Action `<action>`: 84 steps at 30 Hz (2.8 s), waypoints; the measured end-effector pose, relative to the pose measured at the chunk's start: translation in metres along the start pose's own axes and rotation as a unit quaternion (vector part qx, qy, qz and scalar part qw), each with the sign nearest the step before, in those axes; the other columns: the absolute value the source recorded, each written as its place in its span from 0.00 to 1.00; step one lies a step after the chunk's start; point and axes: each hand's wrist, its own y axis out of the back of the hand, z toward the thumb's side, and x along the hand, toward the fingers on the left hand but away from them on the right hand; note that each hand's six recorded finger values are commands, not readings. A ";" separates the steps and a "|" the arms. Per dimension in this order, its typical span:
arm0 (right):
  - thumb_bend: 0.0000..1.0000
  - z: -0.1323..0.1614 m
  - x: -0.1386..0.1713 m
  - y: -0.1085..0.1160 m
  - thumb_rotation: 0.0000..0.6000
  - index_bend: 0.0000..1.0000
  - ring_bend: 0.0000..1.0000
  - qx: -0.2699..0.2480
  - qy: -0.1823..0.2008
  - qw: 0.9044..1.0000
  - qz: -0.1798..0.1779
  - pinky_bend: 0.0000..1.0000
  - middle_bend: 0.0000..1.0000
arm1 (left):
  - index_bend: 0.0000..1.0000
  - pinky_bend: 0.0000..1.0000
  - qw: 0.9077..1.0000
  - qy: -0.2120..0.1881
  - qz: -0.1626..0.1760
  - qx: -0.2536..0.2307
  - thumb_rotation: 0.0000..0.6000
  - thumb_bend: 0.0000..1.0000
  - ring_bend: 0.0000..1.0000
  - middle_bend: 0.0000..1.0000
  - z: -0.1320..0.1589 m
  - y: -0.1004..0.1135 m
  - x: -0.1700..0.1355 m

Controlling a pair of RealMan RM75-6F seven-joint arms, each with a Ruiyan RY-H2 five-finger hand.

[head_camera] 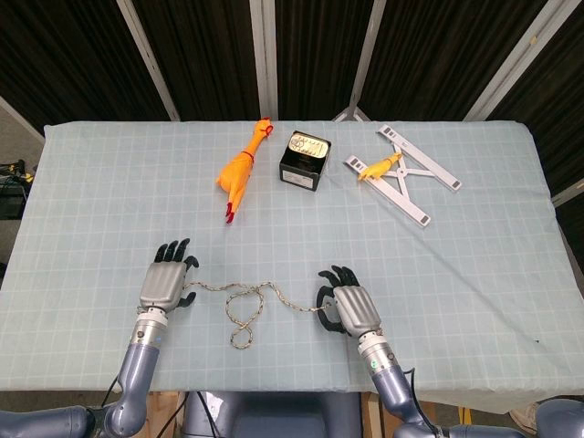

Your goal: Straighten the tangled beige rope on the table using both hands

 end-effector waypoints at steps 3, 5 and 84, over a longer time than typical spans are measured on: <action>0.49 0.000 0.000 0.000 1.00 0.62 0.00 0.000 0.000 1.000 -0.001 0.00 0.20 | 0.38 0.00 1.000 -0.008 -0.004 -0.002 1.00 0.33 0.00 0.04 0.006 -0.001 -0.001; 0.49 0.001 -0.001 0.000 1.00 0.62 0.00 0.000 0.000 1.000 0.000 0.00 0.20 | 0.39 0.00 1.000 -0.010 -0.007 -0.006 1.00 0.33 0.00 0.04 0.011 -0.003 -0.002; 0.49 -0.009 -0.003 0.007 1.00 0.62 0.00 0.004 -0.010 1.000 -0.006 0.00 0.20 | 0.59 0.00 1.000 0.012 -0.004 -0.011 1.00 0.62 0.00 0.11 0.011 -0.008 0.008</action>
